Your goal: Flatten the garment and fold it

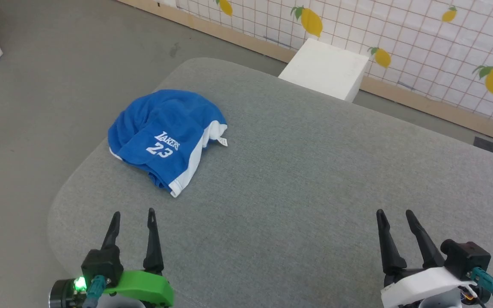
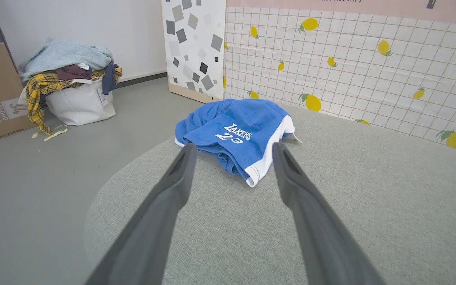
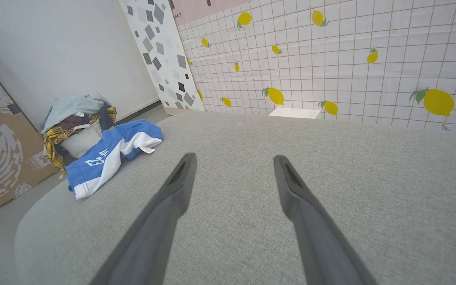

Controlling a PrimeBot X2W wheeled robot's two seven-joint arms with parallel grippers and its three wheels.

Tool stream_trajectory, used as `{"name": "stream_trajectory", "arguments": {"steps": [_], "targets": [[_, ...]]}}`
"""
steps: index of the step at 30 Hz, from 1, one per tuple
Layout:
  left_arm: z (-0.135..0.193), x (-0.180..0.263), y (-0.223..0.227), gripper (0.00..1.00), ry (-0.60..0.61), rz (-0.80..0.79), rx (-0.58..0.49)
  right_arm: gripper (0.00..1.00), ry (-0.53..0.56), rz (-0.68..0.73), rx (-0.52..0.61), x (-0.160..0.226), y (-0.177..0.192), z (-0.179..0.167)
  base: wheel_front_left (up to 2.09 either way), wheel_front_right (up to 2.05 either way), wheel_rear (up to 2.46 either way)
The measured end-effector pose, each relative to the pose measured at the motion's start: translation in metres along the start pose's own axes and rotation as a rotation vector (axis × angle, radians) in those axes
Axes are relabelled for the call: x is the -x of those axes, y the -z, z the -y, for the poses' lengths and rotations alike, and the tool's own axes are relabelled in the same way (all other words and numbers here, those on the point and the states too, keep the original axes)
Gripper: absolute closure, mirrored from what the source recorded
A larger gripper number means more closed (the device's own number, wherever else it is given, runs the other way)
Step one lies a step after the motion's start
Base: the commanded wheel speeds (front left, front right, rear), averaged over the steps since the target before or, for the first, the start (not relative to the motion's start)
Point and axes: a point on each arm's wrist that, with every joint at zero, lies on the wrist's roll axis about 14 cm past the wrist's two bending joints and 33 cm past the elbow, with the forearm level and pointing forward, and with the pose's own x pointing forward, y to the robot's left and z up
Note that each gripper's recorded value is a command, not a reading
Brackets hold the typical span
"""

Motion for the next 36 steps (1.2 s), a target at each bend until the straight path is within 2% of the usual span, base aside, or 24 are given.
{"name": "stream_trajectory", "arguments": {"steps": [6, 9, 10, 16, 18, 25, 30, 36], "targets": [[-0.01, -0.024, -0.009, 0.0, 0.013, 0.02, 0.011, 0.0, 0.023, -0.01, -0.001, 0.002, 0.005, 0.009, 0.0, 0.0, 0.0], [-0.023, -0.058, -0.032, 0.0, 0.015, 0.058, 0.006, 0.0, 0.037, -0.02, 0.012, 0.001, 0.009, 0.016, 0.0, 0.0, 0.0], [-0.034, -0.094, -0.051, 0.0, 0.032, 0.048, -0.004, 0.0, 0.057, -0.011, 0.028, -0.006, 0.006, 0.027, 0.0, 0.0, 0.0], [-0.018, -0.154, -0.055, 0.0, 0.086, -0.082, 0.047, 0.0, 0.093, -0.018, 0.067, -0.022, 0.005, 0.051, 0.0, 0.0, 0.0], [-0.011, -0.169, -0.044, 0.0, 0.102, -0.161, 0.071, 0.0, 0.105, -0.025, 0.076, -0.027, 0.008, 0.059, 0.0, 0.0, 0.0], [0.002, -0.202, 0.025, 0.0, 0.099, -0.475, 0.009, 0.0, 0.182, -0.055, 0.08, -0.036, 0.023, 0.099, 0.0, 0.0, 0.0], [0.014, -0.193, 0.097, 0.0, 0.073, -0.766, -0.024, 0.0, 0.242, -0.116, 0.072, -0.028, 0.048, 0.125, 0.0, 0.0, 0.0], [0.02, -0.172, 0.157, 0.0, 0.052, -0.997, -0.045, 0.0, 0.293, -0.164, 0.061, -0.018, 0.068, 0.145, 0.0, 0.0, 0.0]]}}
